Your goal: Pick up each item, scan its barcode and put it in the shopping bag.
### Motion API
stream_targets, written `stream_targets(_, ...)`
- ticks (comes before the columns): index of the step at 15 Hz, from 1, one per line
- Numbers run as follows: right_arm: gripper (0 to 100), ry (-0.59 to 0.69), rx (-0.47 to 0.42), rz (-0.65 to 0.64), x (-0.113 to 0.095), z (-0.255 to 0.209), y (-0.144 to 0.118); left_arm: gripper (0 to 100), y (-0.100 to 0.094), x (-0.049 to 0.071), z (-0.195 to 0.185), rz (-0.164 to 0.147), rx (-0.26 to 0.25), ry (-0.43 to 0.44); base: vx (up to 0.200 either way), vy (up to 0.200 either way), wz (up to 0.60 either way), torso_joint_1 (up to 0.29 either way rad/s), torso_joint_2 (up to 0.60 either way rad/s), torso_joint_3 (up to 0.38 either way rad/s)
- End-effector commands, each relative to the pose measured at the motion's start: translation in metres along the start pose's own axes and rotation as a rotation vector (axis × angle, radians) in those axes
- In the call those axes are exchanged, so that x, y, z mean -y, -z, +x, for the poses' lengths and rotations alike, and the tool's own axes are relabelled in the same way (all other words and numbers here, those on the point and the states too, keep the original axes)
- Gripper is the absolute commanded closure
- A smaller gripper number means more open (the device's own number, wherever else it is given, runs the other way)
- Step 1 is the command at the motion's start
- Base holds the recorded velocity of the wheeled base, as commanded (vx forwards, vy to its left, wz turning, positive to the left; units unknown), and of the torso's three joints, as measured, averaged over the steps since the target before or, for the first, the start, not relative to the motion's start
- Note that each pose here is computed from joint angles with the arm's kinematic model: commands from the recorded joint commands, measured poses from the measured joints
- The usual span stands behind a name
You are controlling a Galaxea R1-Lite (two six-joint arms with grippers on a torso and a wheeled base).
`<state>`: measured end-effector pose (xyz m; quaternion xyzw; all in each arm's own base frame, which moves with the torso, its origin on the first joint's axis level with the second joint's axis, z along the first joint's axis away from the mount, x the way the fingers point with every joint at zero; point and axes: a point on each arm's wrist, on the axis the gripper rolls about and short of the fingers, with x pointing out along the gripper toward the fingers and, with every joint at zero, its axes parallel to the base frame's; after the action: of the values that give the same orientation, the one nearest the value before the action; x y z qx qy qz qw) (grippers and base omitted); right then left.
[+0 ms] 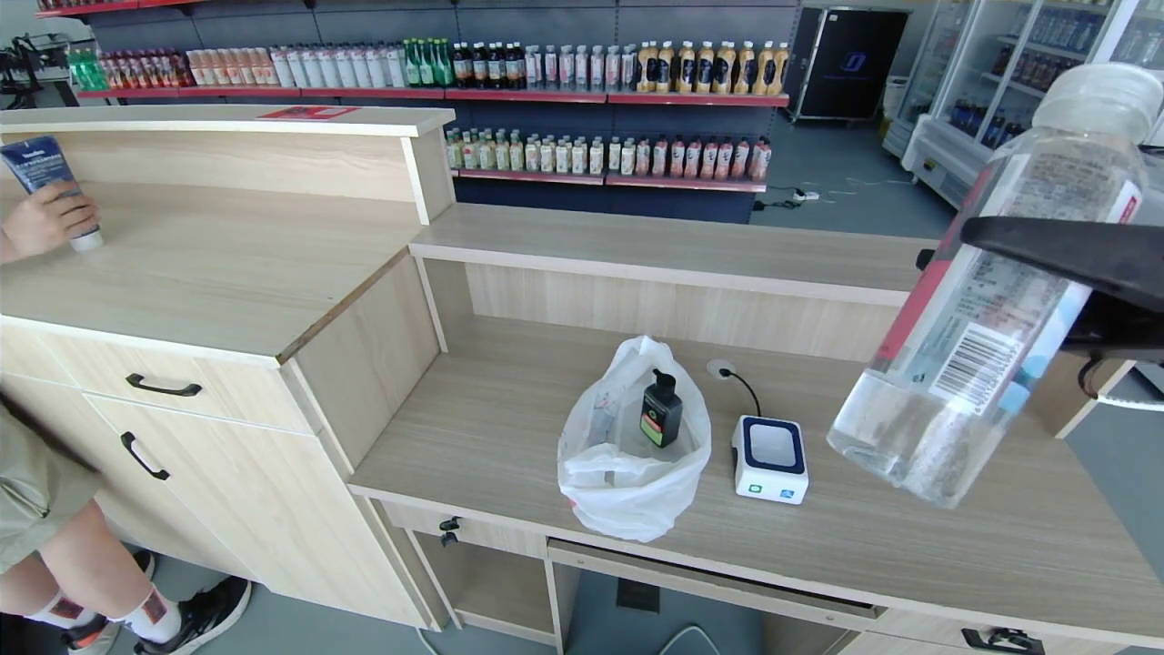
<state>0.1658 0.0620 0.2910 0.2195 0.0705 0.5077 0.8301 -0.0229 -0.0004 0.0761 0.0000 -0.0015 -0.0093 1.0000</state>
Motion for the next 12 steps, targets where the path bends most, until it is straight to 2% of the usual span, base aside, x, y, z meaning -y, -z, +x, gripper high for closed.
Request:
stream_targets(1,100,-0.003,-0.036,-0.060,-0.005,-0.007,0.016,0,0.000,0.000,0.000,0.000,0.000,0.000,0.000,0.000,0.00,0.000,0.00,0.000)
stream_targets(2,100,-0.011,-0.057,-0.072,-0.010,-0.013,0.024,0,0.000,0.000,0.000,0.000,0.000,0.000,0.000,0.000,0.00,0.000,0.00,0.000)
stream_targets(5,100,-0.029,-0.071,-0.066,-0.024,-0.023,0.028,0,0.000,0.000,0.000,0.000,0.000,0.001,0.000,0.000,0.00,0.000,0.00,0.000)
stream_targets(12,100,-0.103,-0.074,-0.083,-0.041,-0.023,0.023,0,0.000,0.000,0.000,0.000,0.000,0.001,0.000,0.000,0.00,0.000,0.00,0.000)
